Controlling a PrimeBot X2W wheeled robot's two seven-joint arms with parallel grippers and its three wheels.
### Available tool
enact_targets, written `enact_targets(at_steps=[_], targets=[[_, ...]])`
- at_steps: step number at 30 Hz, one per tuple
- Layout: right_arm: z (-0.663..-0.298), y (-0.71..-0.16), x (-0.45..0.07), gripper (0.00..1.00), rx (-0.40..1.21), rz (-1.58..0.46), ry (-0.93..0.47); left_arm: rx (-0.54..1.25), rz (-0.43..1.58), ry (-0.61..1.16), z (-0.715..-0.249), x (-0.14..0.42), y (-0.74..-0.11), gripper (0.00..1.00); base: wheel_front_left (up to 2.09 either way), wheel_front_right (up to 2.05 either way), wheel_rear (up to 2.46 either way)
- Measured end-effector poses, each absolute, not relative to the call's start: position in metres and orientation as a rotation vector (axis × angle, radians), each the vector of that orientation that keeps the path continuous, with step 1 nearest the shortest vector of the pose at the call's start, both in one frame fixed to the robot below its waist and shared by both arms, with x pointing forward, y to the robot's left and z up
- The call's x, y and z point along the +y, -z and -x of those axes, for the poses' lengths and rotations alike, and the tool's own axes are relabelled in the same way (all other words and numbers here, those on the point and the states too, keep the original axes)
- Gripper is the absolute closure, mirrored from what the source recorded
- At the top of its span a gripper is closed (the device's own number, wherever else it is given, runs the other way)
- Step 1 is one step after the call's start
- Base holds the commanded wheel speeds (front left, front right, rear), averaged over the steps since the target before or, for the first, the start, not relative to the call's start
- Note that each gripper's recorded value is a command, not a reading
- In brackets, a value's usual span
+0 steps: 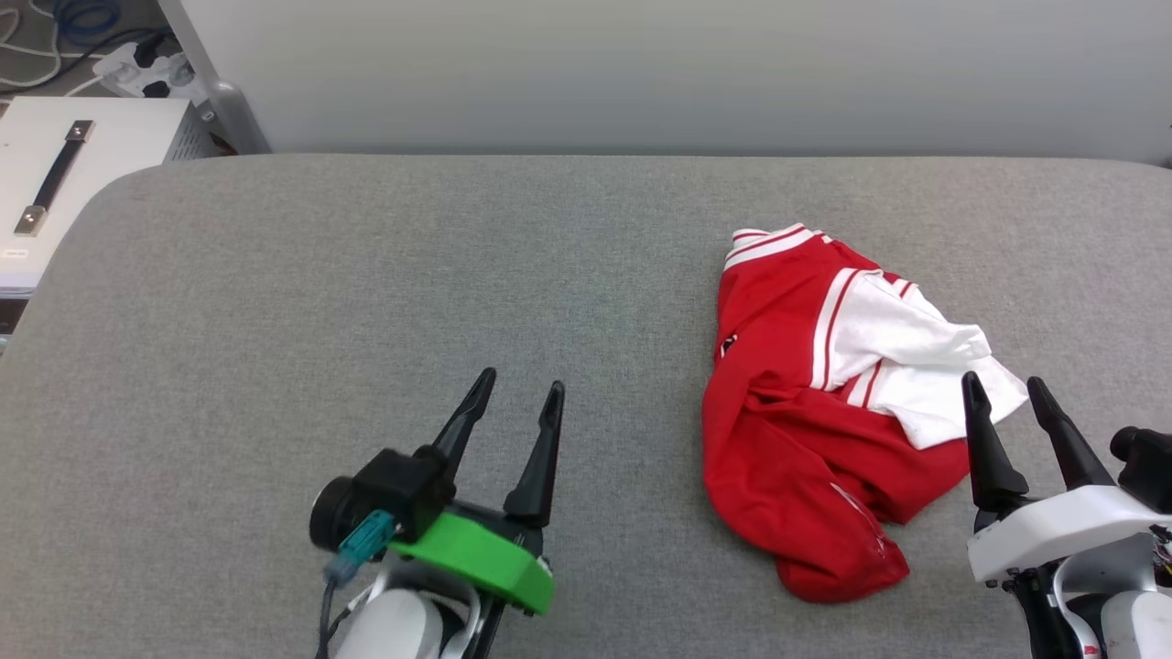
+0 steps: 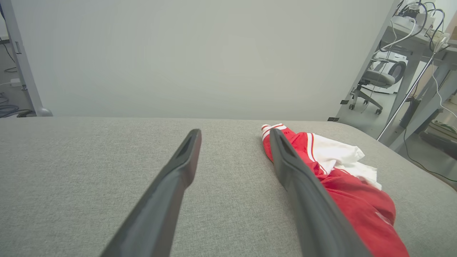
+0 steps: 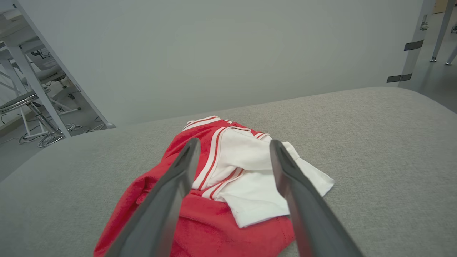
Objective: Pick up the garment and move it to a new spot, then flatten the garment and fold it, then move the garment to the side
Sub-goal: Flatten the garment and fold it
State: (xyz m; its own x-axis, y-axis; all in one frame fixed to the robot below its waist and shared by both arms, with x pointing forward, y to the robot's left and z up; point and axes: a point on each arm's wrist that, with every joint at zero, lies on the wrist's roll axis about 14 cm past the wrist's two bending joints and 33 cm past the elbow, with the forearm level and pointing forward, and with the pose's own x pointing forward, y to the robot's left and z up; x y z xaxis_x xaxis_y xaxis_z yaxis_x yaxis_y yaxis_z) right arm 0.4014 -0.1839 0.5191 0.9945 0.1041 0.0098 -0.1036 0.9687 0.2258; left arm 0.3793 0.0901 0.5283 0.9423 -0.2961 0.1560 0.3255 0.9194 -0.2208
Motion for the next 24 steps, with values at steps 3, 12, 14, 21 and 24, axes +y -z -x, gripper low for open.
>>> enact_targets(at_steps=[3, 12, 14, 21, 24], targets=[[-0.4, -0.515, -0.19, 0.0, 0.022, -0.212, -0.085, -0.046, 0.208, 0.393, -0.395, 0.069, -0.524, 0.0, 0.0, 0.0, 0.0], [-0.395, -0.508, -0.198, 0.0, 0.068, -0.173, -0.049, 0.326, 0.036, 0.618, -0.446, -0.008, -0.513, 0.0, 0.0, 0.0, 0.0], [-0.393, -0.505, -0.202, 0.0, 0.077, -0.164, -0.036, 0.401, -0.008, 0.643, -0.452, -0.018, -0.504, 0.0, 0.0, 0.0, 0.0], [-0.385, -0.49, -0.216, 0.0, 0.122, -0.162, 0.023, 0.564, -0.03, 0.712, -0.469, -0.05, -0.475, 0.0, 0.0, 0.0, 0.0], [-0.383, -0.479, -0.223, 0.0, 0.146, -0.161, 0.057, 0.641, -0.039, 0.729, -0.474, -0.065, -0.446, 0.0, 0.0, 0.0, 0.0]])
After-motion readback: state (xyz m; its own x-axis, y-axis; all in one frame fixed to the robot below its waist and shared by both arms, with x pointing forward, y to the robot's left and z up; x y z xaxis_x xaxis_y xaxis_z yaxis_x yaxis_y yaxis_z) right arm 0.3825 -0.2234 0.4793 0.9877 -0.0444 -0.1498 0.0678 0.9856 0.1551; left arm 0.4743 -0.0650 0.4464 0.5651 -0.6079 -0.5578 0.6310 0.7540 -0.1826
